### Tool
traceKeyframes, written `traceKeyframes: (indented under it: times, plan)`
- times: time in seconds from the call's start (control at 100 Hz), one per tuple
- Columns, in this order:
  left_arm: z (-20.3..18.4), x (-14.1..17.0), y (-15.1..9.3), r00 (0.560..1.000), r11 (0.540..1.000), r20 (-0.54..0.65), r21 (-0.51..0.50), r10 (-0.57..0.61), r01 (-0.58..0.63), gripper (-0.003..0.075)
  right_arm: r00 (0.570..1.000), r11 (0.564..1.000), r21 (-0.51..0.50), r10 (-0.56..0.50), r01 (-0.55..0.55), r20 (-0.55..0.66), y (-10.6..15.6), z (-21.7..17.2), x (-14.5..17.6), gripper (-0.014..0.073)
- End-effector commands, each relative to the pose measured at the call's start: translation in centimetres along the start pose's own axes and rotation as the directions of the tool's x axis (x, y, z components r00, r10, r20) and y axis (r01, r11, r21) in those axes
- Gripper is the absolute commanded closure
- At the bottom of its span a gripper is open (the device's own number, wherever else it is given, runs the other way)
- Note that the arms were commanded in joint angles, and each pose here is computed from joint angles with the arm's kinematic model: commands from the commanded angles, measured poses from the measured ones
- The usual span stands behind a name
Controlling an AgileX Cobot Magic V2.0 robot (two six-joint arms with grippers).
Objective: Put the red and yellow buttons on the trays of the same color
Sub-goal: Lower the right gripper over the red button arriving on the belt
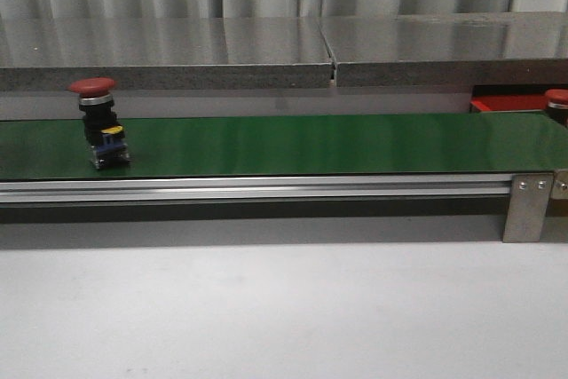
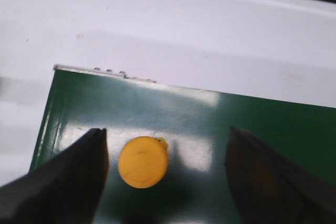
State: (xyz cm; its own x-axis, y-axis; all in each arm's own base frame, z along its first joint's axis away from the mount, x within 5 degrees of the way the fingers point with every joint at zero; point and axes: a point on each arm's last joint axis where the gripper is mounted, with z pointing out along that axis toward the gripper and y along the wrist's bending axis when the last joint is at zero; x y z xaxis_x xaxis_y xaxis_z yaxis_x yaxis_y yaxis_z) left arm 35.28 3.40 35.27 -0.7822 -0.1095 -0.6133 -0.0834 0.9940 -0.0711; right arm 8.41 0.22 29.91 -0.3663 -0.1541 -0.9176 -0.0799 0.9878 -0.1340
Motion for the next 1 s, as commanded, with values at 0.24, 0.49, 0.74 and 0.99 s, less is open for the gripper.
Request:
traceKeyframes:
  times: [0.24,0.49,0.74,0.99]
  plan:
    - [-8.0,2.7,-4.0,0.965,0.992,0.254,0.084,0.072,-0.096,0.0739,0.995,1.000,0.028,-0.002,-0.001,0.098,-0.3,-0.4,-1.4,0.0662]
    - [-10.3,8.1,-5.1,0.950,0.980,0.297,0.133,0.101,-0.146,0.0739,0.994,1.000,0.031,-0.001,-0.002,0.107,-0.3,-0.4,-1.5,0.0662]
    - [-12.3,13.6,-5.0,0.928,0.969,0.354,0.165,0.115,-0.183,0.0739,0.995,1.000,0.013,0.011,-0.013,0.097,-0.4,-0.6,-2.4,0.0662]
    - [-13.9,18.5,-3.8,0.909,0.968,0.405,0.172,0.102,-0.185,0.0739,0.999,0.987,-0.157,-0.042,0.042,0.001,0.6,2.0,-6.6,0.0662]
